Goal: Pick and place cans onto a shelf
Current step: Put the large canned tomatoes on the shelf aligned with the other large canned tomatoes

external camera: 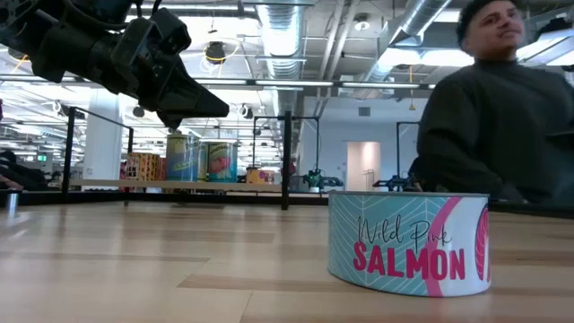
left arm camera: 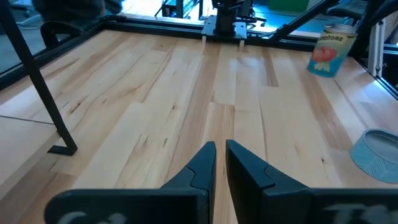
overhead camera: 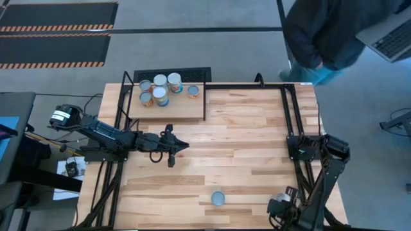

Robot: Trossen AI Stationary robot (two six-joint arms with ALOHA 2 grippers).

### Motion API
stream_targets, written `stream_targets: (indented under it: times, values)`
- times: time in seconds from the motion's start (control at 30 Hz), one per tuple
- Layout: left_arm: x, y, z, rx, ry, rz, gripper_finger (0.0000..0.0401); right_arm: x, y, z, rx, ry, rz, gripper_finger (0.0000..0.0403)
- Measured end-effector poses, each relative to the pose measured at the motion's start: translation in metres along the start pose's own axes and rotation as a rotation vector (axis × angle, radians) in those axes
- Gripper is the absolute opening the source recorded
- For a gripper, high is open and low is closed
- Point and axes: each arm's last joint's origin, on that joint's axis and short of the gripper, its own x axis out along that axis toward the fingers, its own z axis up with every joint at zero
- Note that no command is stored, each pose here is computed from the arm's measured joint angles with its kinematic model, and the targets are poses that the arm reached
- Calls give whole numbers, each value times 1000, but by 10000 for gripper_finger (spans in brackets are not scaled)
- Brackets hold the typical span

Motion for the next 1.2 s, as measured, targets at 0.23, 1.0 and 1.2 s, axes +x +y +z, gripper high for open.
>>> stream_targets:
  times: [0.23, 1.0, 1.2]
  values:
    - [0, 0, 0, -15, -3, 0, 25, -16, -16, 31, -47, -157, -4, 9]
    - [-19, 6, 0, 3, -26, 45, 3, -9, -105, 246, -510, -506, 27, 4]
    - [-38, 16, -8, -26, -62, 50, 0, 7, -120, 276, -585, -519, 66, 5]
